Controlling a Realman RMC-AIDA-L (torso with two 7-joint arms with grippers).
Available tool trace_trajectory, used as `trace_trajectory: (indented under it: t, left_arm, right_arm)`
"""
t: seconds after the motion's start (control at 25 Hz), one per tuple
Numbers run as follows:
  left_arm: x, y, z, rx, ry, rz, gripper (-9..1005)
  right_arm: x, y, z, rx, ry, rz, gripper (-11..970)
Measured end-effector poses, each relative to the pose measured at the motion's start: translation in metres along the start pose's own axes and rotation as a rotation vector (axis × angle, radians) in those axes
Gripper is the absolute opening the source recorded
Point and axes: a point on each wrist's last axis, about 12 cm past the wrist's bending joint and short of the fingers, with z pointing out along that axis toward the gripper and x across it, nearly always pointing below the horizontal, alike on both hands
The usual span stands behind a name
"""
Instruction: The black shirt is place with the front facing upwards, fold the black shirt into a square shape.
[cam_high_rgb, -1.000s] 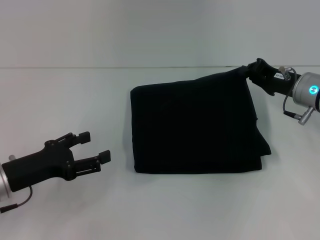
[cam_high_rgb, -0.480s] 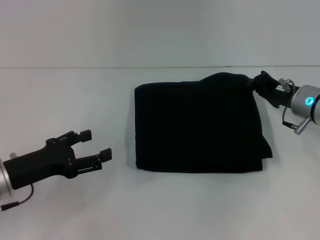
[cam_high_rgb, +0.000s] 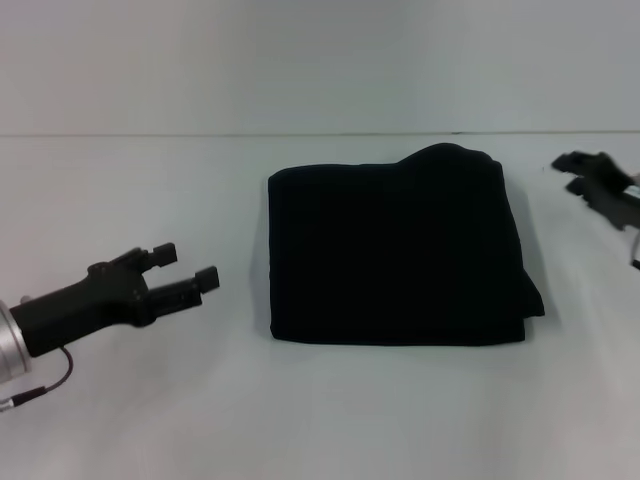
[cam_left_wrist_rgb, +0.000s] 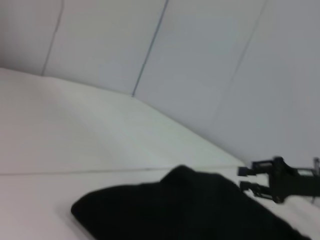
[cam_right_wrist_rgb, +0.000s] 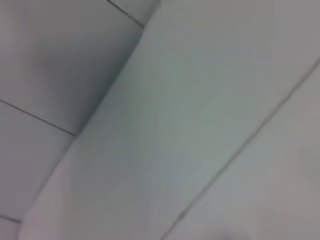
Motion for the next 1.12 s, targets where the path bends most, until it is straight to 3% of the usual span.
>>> trace_trajectory:
  t: [0.16, 0.28, 0.44, 0.6, 0.68, 0.84, 1.12]
  left_arm:
    - [-0.009, 0.001, 0.009, 0.001, -0.063, -0.094, 911]
    - [-0.019, 0.003, 0.019, 0.024, -0.051, -0.205, 907]
    - [-0.032, 0.01, 0.029, 0.033, 0.0, -0.408, 902]
    - [-0.039, 0.022, 0.038, -0.047, 0.134, -0.69, 898]
    - [-0.038, 0.025, 0.043, -0.097, 0.213, -0.784, 895]
    - [-0.037, 0.024, 0.05, -0.122, 0.253, -0.851, 890]
    - [-0.031, 0.016, 0.069, -0.138, 0.263, -0.868, 882]
  right_arm:
    - [-0.015, -0.008, -0.026, -0.125, -0.016, -0.162, 384]
    - [-0.022, -0.006, -0.043, -0.256, 0.028, -0.406, 476]
    - [-0.007, -0.008, -0.061, -0.401, 0.133, -0.746, 610]
    - [0.018, -0.02, -0.076, -0.487, 0.188, -0.993, 784]
    - [0.031, -0.028, -0.081, -0.504, 0.193, -1.064, 838]
    - [0.057, -0.041, -0.089, -0.516, 0.202, -1.16, 945]
    - [0.081, -0.057, -0.1, -0.509, 0.196, -1.213, 944]
